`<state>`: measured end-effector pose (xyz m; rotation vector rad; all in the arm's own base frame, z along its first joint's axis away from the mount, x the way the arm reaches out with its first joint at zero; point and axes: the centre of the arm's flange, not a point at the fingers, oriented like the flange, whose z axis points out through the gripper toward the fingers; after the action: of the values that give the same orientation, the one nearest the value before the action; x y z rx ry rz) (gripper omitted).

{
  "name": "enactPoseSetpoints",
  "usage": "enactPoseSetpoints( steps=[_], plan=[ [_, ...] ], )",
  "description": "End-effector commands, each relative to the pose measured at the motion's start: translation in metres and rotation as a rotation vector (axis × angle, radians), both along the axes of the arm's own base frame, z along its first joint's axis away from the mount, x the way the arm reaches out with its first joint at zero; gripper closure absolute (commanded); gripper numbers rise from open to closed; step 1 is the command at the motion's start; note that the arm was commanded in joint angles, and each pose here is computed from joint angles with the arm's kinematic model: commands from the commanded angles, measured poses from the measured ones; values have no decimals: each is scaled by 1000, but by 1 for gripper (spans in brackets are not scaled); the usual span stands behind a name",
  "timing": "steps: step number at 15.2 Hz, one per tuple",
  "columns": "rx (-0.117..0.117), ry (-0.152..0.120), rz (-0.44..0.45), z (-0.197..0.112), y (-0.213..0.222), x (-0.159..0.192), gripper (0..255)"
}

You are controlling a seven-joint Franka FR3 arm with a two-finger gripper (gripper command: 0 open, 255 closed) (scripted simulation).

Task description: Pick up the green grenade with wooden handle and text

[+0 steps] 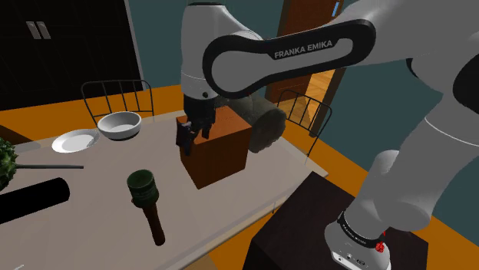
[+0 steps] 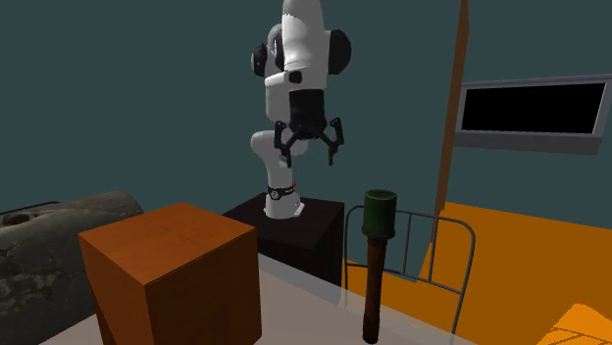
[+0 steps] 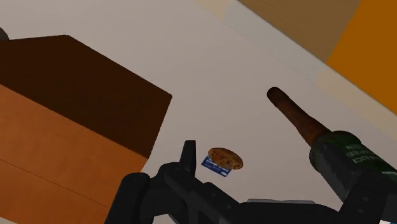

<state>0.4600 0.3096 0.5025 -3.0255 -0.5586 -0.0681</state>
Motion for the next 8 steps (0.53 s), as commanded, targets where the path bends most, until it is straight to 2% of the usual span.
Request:
enactPoseSetpoints(
  steps=[1, 8],
  plan=[
    [2, -1, 33, -3, 25, 8, 0],
    [8, -3, 148, -18, 114, 17, 0]
  ],
)
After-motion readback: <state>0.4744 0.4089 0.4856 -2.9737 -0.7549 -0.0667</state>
